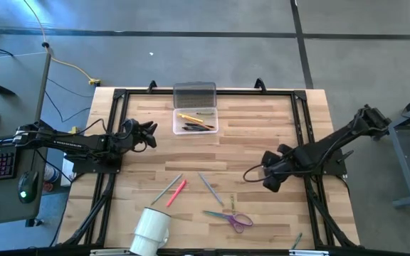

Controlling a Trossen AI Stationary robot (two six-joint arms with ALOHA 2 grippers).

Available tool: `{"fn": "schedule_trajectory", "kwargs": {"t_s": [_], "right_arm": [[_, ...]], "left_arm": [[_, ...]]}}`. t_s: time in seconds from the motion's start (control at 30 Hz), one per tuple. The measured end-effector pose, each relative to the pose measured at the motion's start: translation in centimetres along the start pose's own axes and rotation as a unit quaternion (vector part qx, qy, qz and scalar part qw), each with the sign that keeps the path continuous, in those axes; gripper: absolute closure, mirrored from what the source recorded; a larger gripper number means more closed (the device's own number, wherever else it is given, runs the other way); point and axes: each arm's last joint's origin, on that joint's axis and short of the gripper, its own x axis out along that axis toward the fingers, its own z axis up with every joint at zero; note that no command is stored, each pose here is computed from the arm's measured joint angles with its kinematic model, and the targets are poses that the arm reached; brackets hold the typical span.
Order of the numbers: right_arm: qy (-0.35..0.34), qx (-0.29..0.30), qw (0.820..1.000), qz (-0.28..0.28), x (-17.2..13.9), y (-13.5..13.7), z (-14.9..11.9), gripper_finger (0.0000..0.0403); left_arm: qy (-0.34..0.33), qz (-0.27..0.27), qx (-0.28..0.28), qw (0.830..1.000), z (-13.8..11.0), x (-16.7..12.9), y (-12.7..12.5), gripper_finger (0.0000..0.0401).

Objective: Pick & place school supplies into a supply box
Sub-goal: Put the top dark green crayon into the supply box

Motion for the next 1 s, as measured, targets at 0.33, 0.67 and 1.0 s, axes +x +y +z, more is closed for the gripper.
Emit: {"fn": "schedule_trajectory", "kwargs": {"t_s": [0.33, 0.67, 1.0], "right_arm": [[0.006, 0.024, 0.999, 0.039, 4.1, -0.7, -2.0, 0.0324], [-0.019, 0.056, 0.998, 0.006, 4.5, -1.0, -1.8, 0.0324], [-0.006, 0.063, 0.998, -0.018, 6.0, -0.4, -1.8, 0.0324]], "left_arm": [[-0.032, 0.022, -0.012, 0.999, 0.4, 0.0, 0.0, 0.0245], [-0.060, 0.056, -0.018, 0.997, 0.6, 0.0, 0.1, 0.0245], [-0.062, 0.060, -0.018, 0.996, 0.6, 0.0, 0.1, 0.0245]]}}
